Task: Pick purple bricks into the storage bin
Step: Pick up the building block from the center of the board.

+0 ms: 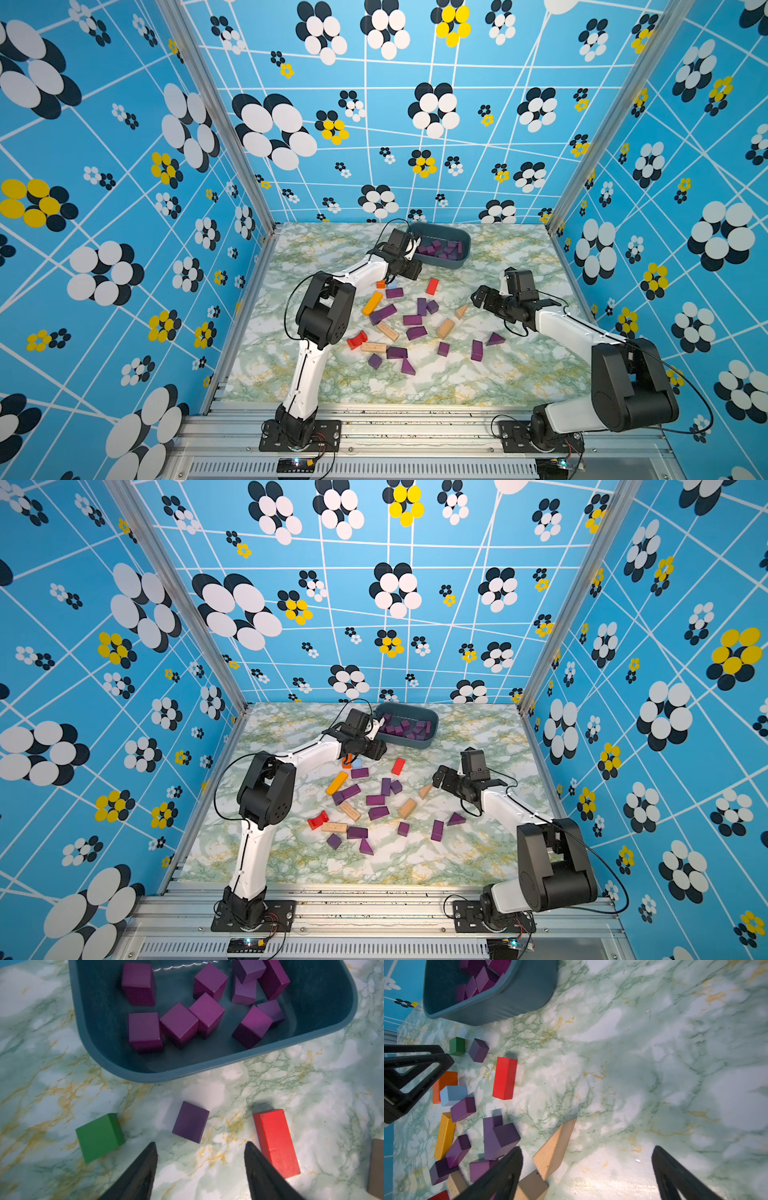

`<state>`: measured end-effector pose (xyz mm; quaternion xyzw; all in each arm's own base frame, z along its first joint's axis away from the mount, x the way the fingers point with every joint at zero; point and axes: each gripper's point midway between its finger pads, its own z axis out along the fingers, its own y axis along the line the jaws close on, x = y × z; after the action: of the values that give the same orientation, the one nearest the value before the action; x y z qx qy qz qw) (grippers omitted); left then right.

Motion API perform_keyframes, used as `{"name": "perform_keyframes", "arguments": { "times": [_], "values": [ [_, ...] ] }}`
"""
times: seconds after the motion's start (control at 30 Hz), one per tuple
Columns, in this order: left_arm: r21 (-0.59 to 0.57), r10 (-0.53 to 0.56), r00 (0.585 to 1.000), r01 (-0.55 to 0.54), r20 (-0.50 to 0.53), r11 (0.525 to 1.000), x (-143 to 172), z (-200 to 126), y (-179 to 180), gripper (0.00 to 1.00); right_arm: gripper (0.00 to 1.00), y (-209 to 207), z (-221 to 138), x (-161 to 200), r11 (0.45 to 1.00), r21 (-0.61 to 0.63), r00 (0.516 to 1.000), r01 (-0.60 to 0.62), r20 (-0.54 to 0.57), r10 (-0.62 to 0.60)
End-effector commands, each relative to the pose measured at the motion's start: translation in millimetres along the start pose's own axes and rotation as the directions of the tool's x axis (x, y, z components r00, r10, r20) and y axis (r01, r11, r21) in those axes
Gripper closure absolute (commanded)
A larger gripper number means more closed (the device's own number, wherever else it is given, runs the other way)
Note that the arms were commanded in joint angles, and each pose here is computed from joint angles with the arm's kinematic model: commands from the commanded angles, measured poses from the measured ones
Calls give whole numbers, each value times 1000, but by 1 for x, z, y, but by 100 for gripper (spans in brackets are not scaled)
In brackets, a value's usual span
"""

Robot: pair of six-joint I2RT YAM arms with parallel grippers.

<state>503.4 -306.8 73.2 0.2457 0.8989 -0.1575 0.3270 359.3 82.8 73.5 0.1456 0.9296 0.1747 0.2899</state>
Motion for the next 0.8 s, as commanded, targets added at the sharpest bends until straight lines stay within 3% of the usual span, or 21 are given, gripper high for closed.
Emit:
{"name": "perform_keyframes", "arguments": {
  "times": [0.0, 0.17, 0.43, 0.77],
  "values": [
    [0, 60, 998, -60, -9, 998, 1, 11, -1, 31, 1, -2, 0, 0, 1000, -1, 1000, -20, -3, 20],
    [40, 75, 997, -74, -34, 996, 7, 19, -7, 32, 1, -2, 0, -2, 999, -11, 1000, -30, -8, 30],
    [3, 69, 995, -69, -77, 998, 11, 33, 0, 28, 1, 1, 2, -1, 999, -33, 999, -42, -19, 42],
    [-20, 84, 985, -88, -149, 996, 22, 42, 3, 35, 1, -3, 3, -2, 998, -32, 998, -62, -22, 61]
  ]
}}
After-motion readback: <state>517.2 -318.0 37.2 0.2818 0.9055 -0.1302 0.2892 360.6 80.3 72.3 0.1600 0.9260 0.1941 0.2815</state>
